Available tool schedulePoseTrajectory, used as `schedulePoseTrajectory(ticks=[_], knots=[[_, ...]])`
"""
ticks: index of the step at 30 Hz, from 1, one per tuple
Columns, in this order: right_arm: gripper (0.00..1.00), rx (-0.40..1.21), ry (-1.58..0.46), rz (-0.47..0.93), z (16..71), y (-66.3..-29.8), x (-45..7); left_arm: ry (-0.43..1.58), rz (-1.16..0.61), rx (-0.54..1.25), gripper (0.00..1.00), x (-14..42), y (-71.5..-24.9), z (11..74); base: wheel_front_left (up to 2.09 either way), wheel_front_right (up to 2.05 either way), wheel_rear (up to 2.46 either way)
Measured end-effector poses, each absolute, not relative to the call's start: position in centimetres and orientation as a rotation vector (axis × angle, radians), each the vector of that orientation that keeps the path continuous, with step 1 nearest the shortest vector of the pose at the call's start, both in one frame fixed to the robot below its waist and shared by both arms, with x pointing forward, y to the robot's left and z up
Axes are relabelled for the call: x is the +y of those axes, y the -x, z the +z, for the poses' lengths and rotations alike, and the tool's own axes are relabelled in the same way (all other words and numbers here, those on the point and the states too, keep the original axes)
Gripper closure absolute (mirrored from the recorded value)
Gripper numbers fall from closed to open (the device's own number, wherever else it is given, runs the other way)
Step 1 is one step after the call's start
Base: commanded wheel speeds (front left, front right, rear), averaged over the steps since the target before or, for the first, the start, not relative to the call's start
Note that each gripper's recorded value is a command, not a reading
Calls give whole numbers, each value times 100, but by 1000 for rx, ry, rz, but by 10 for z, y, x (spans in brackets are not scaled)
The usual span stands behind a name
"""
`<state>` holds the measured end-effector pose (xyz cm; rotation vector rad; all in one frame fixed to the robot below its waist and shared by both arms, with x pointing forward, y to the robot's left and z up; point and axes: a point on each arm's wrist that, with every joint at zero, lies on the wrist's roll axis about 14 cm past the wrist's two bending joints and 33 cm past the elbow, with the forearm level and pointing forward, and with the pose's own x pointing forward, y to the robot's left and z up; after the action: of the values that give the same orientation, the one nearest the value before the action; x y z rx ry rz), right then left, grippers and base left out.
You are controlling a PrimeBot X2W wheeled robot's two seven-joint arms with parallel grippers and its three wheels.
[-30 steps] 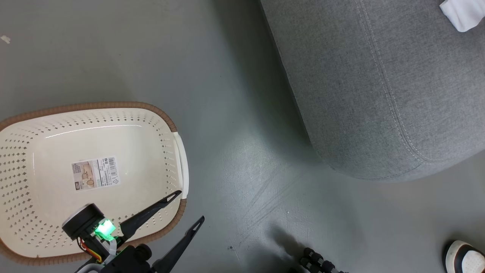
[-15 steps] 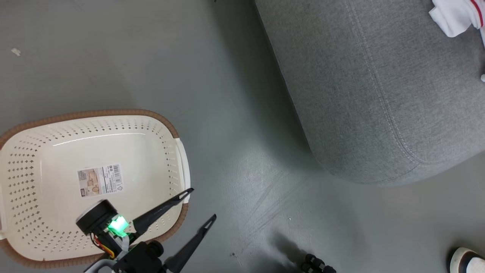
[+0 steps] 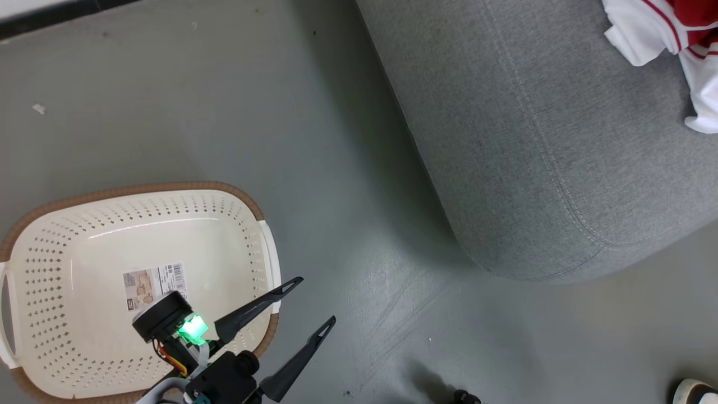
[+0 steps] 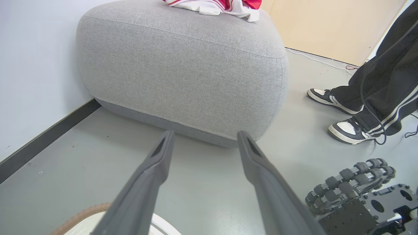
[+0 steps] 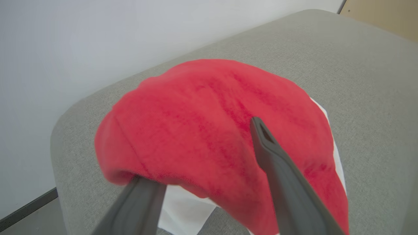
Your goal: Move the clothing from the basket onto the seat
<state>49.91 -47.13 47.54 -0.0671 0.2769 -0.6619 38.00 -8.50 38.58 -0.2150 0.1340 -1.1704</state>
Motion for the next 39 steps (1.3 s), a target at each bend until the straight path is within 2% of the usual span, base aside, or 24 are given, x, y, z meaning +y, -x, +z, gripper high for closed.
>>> schedulePoseTrajectory(ticks=[19,39], knots=[[0,298,144,-577,481,-476,-443,209,-1184,39,0,-102,-371,432,0,0,0],[0,237,137,-421,498,-471,-381,277,-1073,-61,0,-106,-373,496,0,0,0]])
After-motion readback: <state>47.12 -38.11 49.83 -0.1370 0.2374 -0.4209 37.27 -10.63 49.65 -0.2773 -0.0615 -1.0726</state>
